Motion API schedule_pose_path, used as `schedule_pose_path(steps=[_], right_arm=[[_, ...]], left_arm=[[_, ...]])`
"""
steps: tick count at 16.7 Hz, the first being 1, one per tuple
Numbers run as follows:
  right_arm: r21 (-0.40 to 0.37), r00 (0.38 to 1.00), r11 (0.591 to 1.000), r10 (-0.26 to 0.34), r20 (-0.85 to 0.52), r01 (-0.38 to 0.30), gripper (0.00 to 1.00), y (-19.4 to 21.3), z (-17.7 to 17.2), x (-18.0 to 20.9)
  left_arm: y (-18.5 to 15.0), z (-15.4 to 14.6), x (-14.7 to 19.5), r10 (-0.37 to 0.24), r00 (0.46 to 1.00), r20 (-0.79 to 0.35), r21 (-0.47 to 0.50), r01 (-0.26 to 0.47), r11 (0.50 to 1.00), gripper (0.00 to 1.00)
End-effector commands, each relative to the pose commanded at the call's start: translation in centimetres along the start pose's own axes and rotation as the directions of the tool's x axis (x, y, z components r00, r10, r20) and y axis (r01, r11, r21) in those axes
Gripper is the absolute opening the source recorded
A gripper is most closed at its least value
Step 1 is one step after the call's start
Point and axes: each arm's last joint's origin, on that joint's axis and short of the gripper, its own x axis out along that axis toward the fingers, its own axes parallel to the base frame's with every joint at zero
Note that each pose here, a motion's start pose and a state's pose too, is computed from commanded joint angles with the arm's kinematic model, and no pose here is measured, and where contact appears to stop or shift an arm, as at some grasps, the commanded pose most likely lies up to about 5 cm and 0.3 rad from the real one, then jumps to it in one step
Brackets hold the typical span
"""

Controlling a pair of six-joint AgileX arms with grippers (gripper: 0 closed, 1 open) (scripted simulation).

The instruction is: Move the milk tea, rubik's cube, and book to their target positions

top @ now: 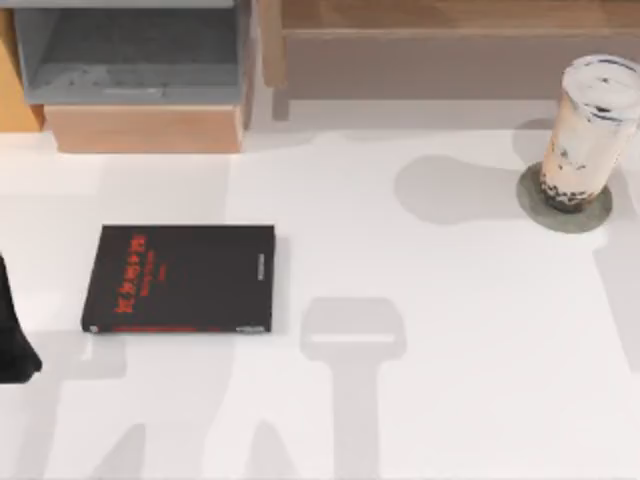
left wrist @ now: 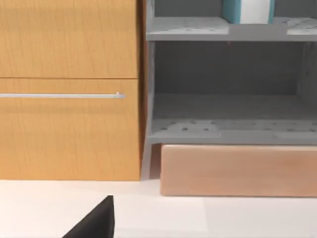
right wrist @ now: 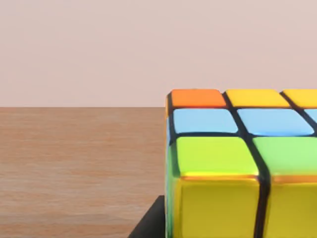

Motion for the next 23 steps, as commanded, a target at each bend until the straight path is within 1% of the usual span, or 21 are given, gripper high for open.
schedule_pose_path(steps=[9,10,19,23], right_arm=[[0.0,1.0,1.0,0.0,0.0,0.0,0.98,0.0,0.0,0.0],[0.0,1.0,1.0,0.0,0.0,0.0,1.0,0.0,0.0,0.0],[0.0,1.0,1.0,0.0,0.001,0.0,1.0,0.0,0.0,-0.1],[0.0,1.0,1.0,0.0,-0.005,0.0,1.0,0.0,-0.1,-1.8]], left_arm=[[0.0,0.0,0.0,0.0,1.0,0.0,0.0,0.0,1.0,1.0],[0.0,0.0,0.0,0.0,1.0,0.0,0.0,0.0,1.0,1.0],[0.0,0.0,0.0,0.0,1.0,0.0,0.0,0.0,1.0,1.0],[0.0,0.0,0.0,0.0,1.0,0.0,0.0,0.0,1.0,1.0]])
